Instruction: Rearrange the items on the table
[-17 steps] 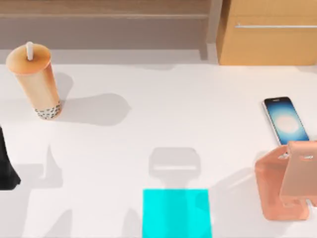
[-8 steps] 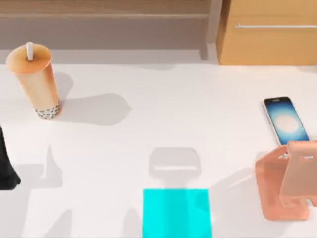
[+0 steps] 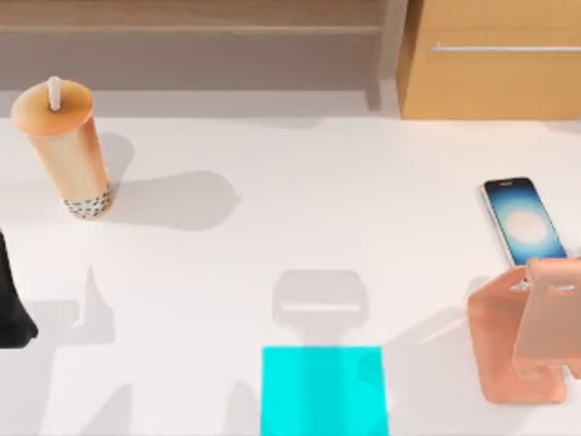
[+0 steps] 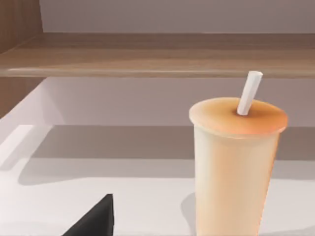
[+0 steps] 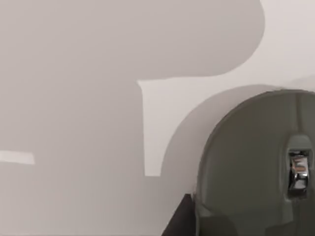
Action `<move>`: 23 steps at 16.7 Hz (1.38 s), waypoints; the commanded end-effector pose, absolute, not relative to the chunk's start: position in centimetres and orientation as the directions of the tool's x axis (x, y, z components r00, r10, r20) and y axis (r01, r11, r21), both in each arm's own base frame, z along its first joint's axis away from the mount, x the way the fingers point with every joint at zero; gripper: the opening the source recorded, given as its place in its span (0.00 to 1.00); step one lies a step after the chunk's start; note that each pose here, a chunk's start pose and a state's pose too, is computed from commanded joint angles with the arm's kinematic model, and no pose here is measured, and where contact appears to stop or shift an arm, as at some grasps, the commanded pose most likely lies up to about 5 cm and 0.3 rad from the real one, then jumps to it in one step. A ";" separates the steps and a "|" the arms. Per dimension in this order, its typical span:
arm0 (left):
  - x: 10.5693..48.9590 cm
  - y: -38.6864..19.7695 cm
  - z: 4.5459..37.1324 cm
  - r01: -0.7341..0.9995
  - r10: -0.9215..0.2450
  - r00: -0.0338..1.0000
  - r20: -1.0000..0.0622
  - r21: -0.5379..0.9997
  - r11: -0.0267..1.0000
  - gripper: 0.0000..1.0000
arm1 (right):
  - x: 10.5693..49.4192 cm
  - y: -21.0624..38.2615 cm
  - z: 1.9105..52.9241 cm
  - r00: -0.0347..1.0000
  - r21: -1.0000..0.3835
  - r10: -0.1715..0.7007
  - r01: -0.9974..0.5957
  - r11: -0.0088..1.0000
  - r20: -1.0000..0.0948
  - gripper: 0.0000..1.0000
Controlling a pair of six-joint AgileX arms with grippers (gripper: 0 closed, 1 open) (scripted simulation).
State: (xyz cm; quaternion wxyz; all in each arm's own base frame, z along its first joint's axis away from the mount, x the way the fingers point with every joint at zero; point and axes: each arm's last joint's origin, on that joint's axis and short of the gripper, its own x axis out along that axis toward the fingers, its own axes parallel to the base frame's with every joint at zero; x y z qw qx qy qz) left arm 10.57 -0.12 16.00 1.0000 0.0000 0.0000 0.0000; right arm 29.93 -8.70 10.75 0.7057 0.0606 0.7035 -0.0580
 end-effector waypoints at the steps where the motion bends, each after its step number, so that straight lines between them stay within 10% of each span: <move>1: 10.6 -0.1 16.0 0.000 0.000 1.000 0.000 0.000 1.000 1.00 | 29.9 -8.7 10.8 0.003 0.004 0.003 0.167 0.986 -1.000 0.00; 23: 10.6 -0.1 16.0 0.000 0.000 1.000 0.000 0.000 1.000 1.00 | 30.2 -8.3 21.4 0.022 -0.001 -0.005 0.165 0.986 -1.000 0.00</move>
